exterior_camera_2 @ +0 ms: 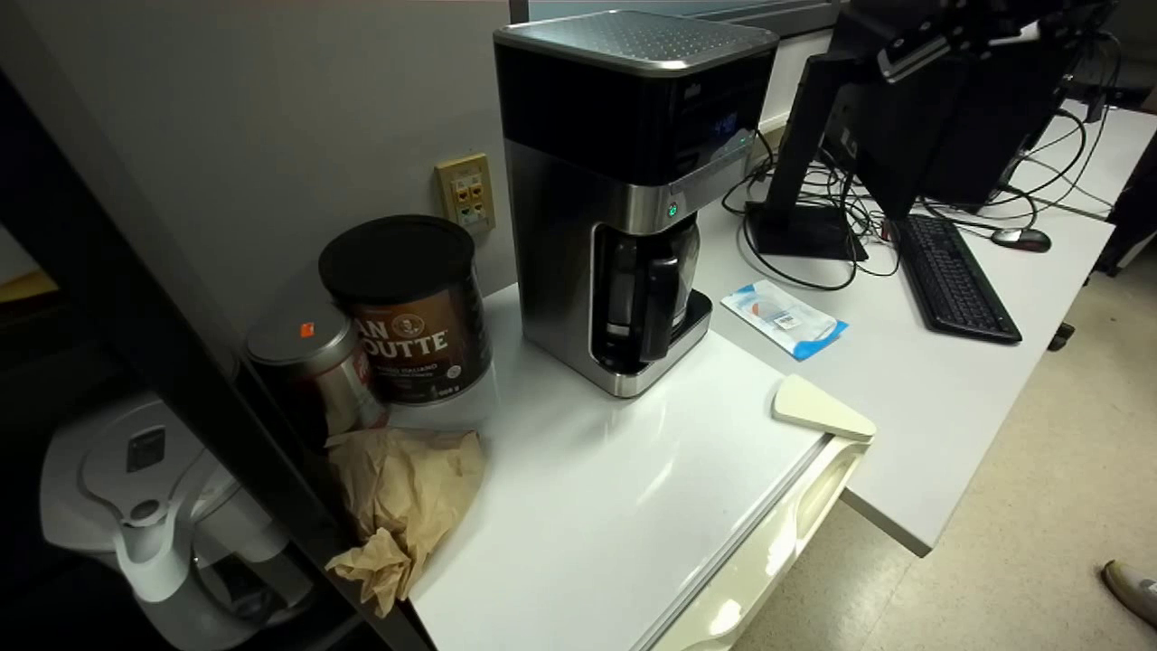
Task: Press a button on the coffeemaker
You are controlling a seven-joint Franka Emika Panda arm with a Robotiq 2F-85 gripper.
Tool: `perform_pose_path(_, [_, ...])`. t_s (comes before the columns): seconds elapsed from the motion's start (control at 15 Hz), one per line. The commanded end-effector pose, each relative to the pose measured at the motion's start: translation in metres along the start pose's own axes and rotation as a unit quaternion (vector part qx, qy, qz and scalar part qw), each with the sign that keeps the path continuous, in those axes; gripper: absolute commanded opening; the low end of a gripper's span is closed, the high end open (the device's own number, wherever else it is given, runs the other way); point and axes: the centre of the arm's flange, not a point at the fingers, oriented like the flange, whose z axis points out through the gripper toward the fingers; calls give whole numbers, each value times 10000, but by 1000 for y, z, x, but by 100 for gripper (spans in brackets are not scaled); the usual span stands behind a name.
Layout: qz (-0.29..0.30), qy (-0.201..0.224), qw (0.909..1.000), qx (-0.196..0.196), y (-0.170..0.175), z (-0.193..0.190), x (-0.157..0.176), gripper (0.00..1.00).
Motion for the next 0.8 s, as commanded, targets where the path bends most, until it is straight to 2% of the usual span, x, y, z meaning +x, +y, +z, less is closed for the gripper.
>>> perform_pose_path(0.0, [314,216,9993,40,29,27,16,0])
perform_pose_path(0.4, [786,252,9966,-38,61,60,30,0])
perform_pose_path(0.73, [860,187,9960,120,63,90,33,0])
